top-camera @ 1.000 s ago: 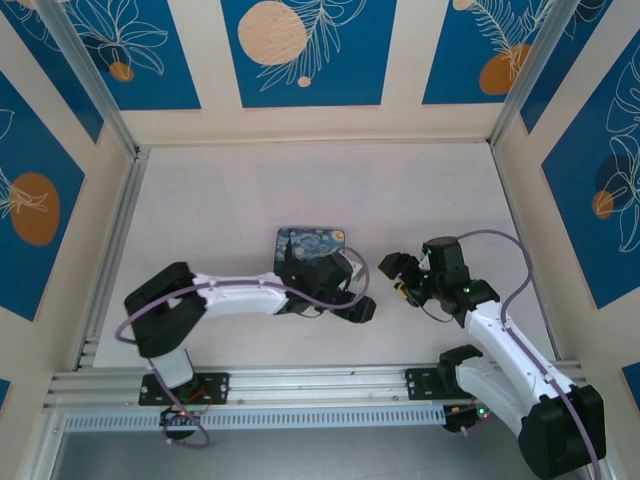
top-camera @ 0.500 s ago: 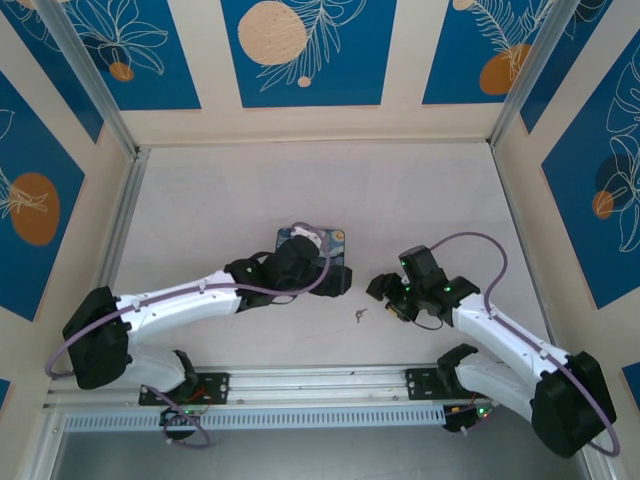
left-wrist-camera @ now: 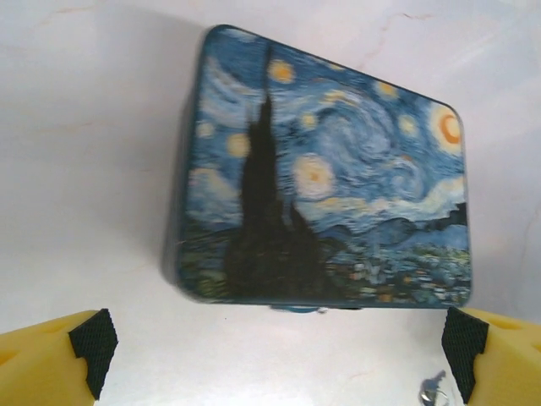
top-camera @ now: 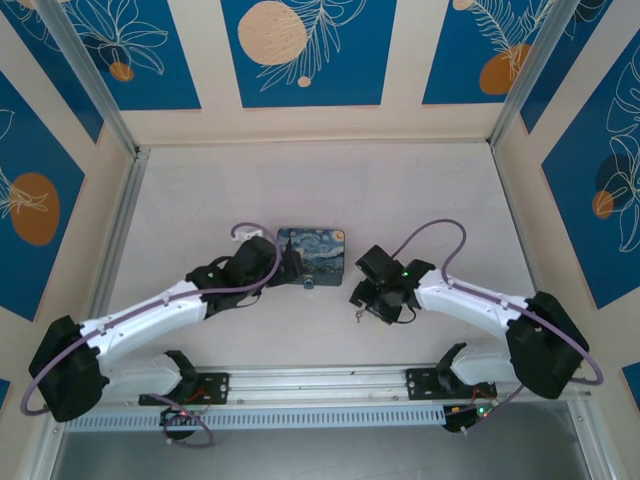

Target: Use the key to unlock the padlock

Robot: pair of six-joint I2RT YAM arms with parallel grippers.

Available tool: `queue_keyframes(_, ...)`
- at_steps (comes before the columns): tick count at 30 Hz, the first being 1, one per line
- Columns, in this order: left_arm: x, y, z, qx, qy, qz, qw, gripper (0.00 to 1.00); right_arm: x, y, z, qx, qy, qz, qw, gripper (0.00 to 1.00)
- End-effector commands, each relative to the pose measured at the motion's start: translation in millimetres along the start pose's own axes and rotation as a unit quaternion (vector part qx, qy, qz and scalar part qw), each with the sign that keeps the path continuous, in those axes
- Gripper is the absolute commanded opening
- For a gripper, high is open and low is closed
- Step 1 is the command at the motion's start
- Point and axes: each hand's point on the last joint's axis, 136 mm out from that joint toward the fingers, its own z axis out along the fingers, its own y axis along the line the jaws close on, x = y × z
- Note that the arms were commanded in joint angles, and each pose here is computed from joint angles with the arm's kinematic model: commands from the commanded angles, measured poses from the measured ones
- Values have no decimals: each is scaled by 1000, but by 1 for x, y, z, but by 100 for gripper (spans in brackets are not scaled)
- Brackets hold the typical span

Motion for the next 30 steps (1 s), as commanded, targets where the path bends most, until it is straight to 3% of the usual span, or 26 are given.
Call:
queue_keyframes(1,-16,16,-7,-23,-15,-31,999,100,-1,-1,-1,43,-19,17,999,58)
queue_keyframes(6,-23,21,-18,-68,15,-7,998,100,7,-3,8,85,-20,31,996,57)
queue_keyframes(17,-3,24,-17,-54,58,-20,997,100,7,1,24,123,-26,38,991,51)
queue_keyframes(30,4,17,-9,-62,97,-5,993,100,10,-12,35,137,-7,24,990,34)
